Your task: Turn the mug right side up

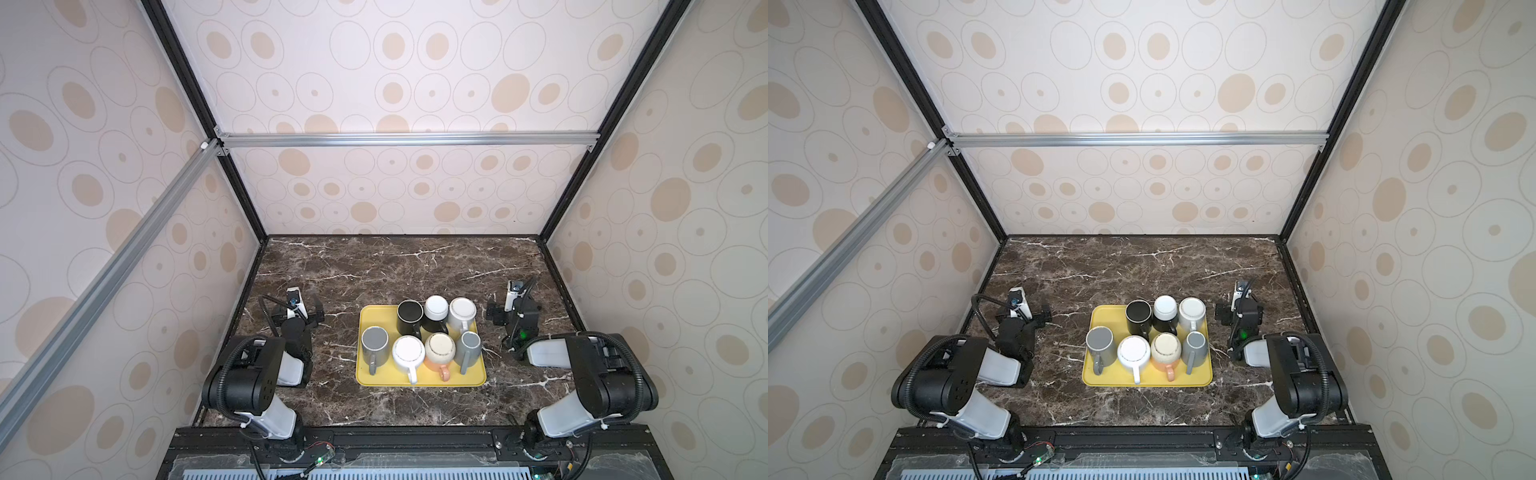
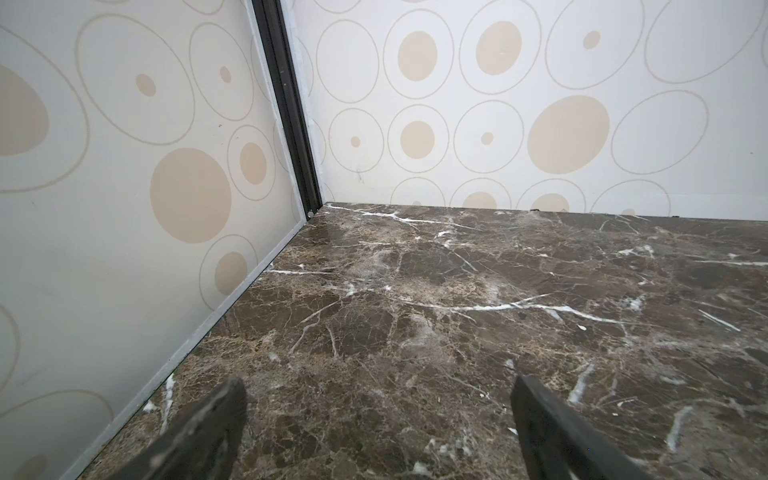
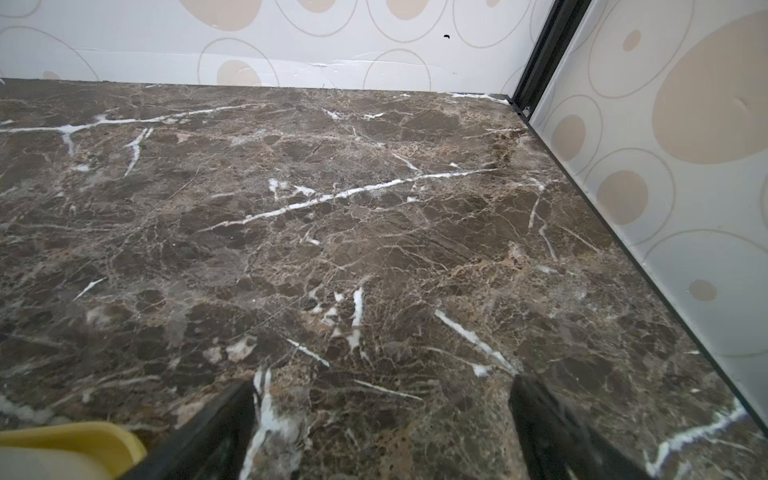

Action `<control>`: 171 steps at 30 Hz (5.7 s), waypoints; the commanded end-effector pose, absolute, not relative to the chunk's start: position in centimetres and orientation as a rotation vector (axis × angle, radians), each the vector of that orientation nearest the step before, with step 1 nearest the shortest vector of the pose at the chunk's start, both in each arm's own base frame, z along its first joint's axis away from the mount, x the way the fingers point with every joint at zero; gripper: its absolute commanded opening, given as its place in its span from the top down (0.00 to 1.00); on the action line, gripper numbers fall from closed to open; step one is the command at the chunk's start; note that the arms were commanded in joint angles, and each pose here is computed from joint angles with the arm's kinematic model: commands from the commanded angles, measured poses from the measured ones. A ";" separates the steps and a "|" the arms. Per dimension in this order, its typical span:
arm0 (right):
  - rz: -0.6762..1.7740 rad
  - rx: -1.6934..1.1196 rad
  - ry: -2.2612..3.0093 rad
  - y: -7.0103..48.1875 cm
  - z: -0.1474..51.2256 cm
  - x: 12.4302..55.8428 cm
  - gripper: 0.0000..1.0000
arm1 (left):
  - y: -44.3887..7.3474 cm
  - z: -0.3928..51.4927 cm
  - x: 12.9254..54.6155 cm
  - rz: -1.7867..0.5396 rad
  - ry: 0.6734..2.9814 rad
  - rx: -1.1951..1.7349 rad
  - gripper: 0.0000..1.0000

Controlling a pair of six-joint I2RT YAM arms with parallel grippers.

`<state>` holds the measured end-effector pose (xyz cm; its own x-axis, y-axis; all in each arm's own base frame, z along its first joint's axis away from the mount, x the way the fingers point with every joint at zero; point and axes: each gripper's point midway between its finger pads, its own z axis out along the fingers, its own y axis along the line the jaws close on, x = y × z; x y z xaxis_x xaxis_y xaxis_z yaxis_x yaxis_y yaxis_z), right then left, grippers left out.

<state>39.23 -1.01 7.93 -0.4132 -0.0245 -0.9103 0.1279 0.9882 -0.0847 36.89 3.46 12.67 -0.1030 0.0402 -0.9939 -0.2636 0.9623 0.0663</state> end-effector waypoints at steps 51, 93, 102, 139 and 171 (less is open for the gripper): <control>-0.189 0.091 2.041 -1.3 11.3 40.2 0.01 | 2.9 15.4 35.5 0.239 1.565 -0.139 0.00; 0.167 -0.202 2.296 17.1 25.0 30.3 0.15 | -15.1 19.9 21.8 -0.372 2.171 -0.018 0.00; 0.224 -0.232 2.297 18.0 25.1 29.6 0.17 | -17.4 17.1 18.8 -0.253 2.323 0.101 0.00; 0.385 -0.319 2.342 21.3 22.4 28.5 0.33 | -20.1 10.3 19.0 -0.104 2.423 0.175 0.31; 0.310 -0.320 2.320 20.0 21.4 28.5 0.32 | -19.5 8.3 20.6 -0.048 2.538 0.230 0.58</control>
<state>28.73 20.40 21.58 -0.6913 -0.1180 -0.7129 -0.3171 0.9360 0.1526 19.94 -19.39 7.46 -0.8196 0.1377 -0.5561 0.1681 0.9858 -0.0036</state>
